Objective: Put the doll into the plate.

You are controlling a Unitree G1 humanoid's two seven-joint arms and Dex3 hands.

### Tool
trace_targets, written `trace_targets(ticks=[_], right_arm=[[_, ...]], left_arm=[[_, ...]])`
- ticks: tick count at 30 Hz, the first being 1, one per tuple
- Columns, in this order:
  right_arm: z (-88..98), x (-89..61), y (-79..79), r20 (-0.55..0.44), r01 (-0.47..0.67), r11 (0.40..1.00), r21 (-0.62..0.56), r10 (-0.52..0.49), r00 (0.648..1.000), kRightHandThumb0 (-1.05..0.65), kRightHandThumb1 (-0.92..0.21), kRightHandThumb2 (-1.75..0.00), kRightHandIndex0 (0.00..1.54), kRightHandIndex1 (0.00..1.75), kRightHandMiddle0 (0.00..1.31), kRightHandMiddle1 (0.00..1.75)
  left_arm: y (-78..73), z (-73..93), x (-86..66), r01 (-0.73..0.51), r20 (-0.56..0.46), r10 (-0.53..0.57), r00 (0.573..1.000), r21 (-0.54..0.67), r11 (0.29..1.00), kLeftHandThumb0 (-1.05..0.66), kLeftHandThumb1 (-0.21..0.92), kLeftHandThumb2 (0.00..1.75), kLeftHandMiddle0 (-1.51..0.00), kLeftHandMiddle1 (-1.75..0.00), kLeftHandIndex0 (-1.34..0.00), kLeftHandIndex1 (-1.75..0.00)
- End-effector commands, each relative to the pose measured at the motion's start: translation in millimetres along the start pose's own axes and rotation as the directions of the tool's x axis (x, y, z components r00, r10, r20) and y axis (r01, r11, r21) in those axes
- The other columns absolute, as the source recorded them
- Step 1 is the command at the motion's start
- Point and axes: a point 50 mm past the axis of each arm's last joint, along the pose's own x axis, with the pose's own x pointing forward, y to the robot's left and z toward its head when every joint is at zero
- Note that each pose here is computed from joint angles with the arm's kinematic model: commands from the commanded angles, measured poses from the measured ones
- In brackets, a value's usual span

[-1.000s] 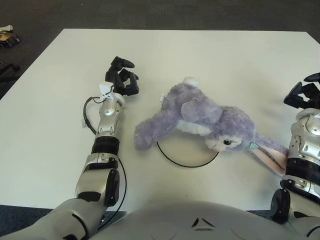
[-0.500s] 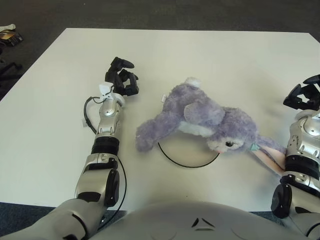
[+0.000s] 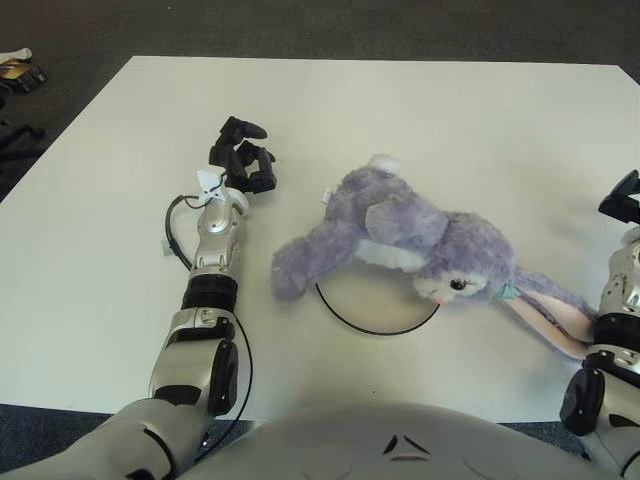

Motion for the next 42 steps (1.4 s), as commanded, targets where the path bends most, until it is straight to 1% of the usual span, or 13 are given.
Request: trace_targets(ticks=[1,5,7,10,13,19,24,31,34,38,42], right_arm=[[-1.0,-1.4,-10.4,0.001,0.032,0.998,-0.047,-0.032,0.999,-0.01,0.08,-1.75,0.87,1.75,0.76,1.69],[-3.1,-2.6,-17.9,-0.004,0.050,0.997,-0.063,-0.051,0.999,-0.01,0.09,-1.75,0.87,1.75,0.76,1.68],[-5.0,-2.4,-26.4,-0.014,0.060,0.996,-0.060,-0.061,0.998,-0.01,0.09,-1.75,0.87,1.75,0.77,1.67],[-5.8,-0.8,-37.2,-0.037,0.071,0.997,-0.038,-0.073,0.997,-0.01,0.09,-1.75,0.87,1.75,0.77,1.67],[-4.3,1.6,-42.6,-0.052,0.072,0.997,-0.010,-0.072,0.996,-0.01,0.09,-1.75,0.86,1.75,0.77,1.67],[0.4,5.1,-49.3,-0.065,0.063,0.998,0.023,-0.061,0.996,-0.01,0.08,-1.75,0.86,1.75,0.77,1.68],[0.1,5.9,-54.7,-0.102,0.057,0.997,0.059,-0.051,0.993,-0.01,0.08,-1.75,0.85,1.75,0.76,1.70],[-2.7,3.8,-59.2,-0.157,0.055,0.998,0.040,-0.048,0.987,-0.01,0.08,-1.75,0.84,1.75,0.76,1.71],[-8.9,-1.7,-60.2,-0.174,0.060,0.998,0.021,-0.056,0.983,-0.01,0.07,-1.75,0.84,1.75,0.75,1.72],[-29.8,-9.2,-66.5,-0.237,0.076,0.997,-0.001,-0.074,0.969,-0.01,0.07,-1.75,0.83,1.74,0.74,1.74],[-37.5,-8.8,-69.9,-0.271,0.088,0.996,0.002,-0.084,0.959,-0.01,0.07,-1.75,0.83,1.73,0.74,1.75]], left_arm=[[2.6,-2.2,-2.2,-0.004,-0.007,0.004,1.000,0.004,1.000,-0.01,0.26,1.39,-0.54,-1.75,-0.52,-1.75],[2.8,-2.5,-2.4,-0.003,-0.007,0.003,1.000,0.006,1.000,-0.01,0.26,1.39,-0.54,-1.75,-0.52,-1.75],[3.1,-2.6,-2.5,-0.002,-0.007,0.003,1.000,0.008,1.000,-0.01,0.26,1.39,-0.54,-1.75,-0.52,-1.75],[3.7,-3.1,-2.6,-0.004,-0.011,0.004,1.000,0.012,1.000,-0.01,0.26,1.39,-0.54,-1.75,-0.53,-1.75],[4.0,-3.5,-2.5,-0.006,-0.015,0.007,1.000,0.014,1.000,-0.01,0.26,1.40,-0.54,-1.75,-0.53,-1.75],[3.5,-3.5,-2.2,-0.011,-0.017,0.011,1.000,0.009,1.000,-0.01,0.26,1.40,-0.54,-1.75,-0.53,-1.75],[3.1,-3.6,-2.1,-0.011,-0.014,0.011,1.000,0.008,1.000,-0.01,0.26,1.39,-0.54,-1.75,-0.53,-1.75],[3.1,-3.8,-2.2,-0.008,-0.012,0.008,1.000,0.003,1.000,-0.01,0.26,1.40,-0.54,-1.75,-0.53,-1.75],[3.1,-3.7,-2.2,-0.007,-0.012,0.007,1.000,0.002,1.000,-0.01,0.26,1.40,-0.54,-1.75,-0.53,-1.75],[3.2,-3.6,-2.1,-0.004,-0.014,0.004,1.000,-0.001,1.000,-0.01,0.26,1.40,-0.54,-1.75,-0.53,-1.75],[3.4,-3.6,-2.0,-0.001,-0.014,0.001,1.000,-0.002,1.000,-0.01,0.26,1.40,-0.54,-1.75,-0.53,-1.75]])
